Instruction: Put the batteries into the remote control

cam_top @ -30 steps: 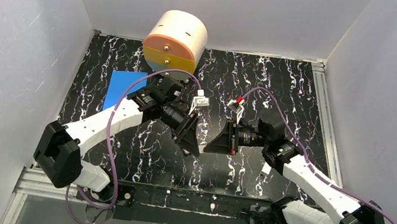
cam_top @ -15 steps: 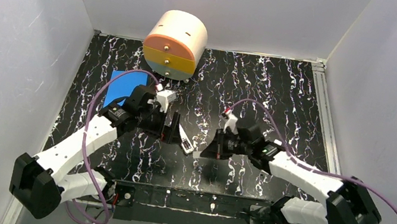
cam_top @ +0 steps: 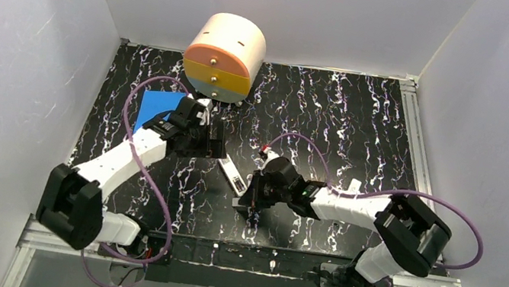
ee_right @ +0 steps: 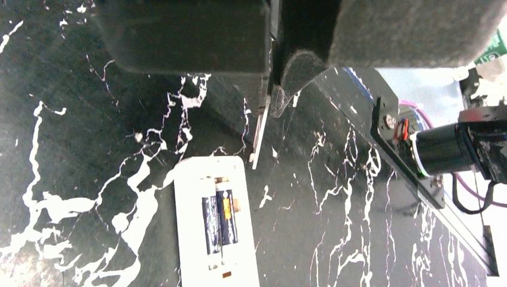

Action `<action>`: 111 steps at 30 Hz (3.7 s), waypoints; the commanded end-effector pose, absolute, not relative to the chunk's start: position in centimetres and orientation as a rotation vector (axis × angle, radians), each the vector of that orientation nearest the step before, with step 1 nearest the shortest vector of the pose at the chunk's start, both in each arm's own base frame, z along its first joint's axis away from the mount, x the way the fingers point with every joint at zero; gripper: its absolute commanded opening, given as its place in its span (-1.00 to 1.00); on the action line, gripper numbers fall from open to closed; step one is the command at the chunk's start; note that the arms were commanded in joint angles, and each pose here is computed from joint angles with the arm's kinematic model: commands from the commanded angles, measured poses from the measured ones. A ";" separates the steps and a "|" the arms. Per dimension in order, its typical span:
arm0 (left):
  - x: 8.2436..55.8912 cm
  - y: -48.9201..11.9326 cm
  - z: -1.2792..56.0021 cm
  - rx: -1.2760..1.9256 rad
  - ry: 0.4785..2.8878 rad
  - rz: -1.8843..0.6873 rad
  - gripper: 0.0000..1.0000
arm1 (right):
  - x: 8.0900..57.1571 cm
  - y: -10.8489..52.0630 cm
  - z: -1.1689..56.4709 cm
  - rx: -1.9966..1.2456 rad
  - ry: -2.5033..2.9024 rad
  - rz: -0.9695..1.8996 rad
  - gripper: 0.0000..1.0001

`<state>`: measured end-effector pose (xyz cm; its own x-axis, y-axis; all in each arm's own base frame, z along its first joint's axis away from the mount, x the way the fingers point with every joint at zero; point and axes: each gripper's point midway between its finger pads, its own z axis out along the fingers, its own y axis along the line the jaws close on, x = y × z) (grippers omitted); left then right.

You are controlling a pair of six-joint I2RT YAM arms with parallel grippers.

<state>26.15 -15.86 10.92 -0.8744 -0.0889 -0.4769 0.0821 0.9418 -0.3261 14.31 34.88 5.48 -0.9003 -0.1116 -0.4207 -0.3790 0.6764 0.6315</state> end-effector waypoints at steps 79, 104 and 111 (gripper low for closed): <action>21.3 -15.2 3.5 -0.261 2.738 -0.426 0.08 | 22.9 33.2 8.4 -0.311 2.480 1.431 -0.97; 22.4 -14.6 2.6 -0.224 2.789 -0.311 0.11 | 22.7 35.5 7.2 -0.247 2.581 1.559 -0.97; 22.2 -14.5 2.5 -0.219 2.793 -0.308 0.11 | 23.0 34.5 6.3 -0.190 2.638 1.463 -0.97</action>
<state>22.11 -15.47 2.48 -0.9379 -0.1958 -0.2863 -0.1124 0.9524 -0.2834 22.81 35.05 6.34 -0.9837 -0.0645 -0.1680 -0.1779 0.4896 0.8536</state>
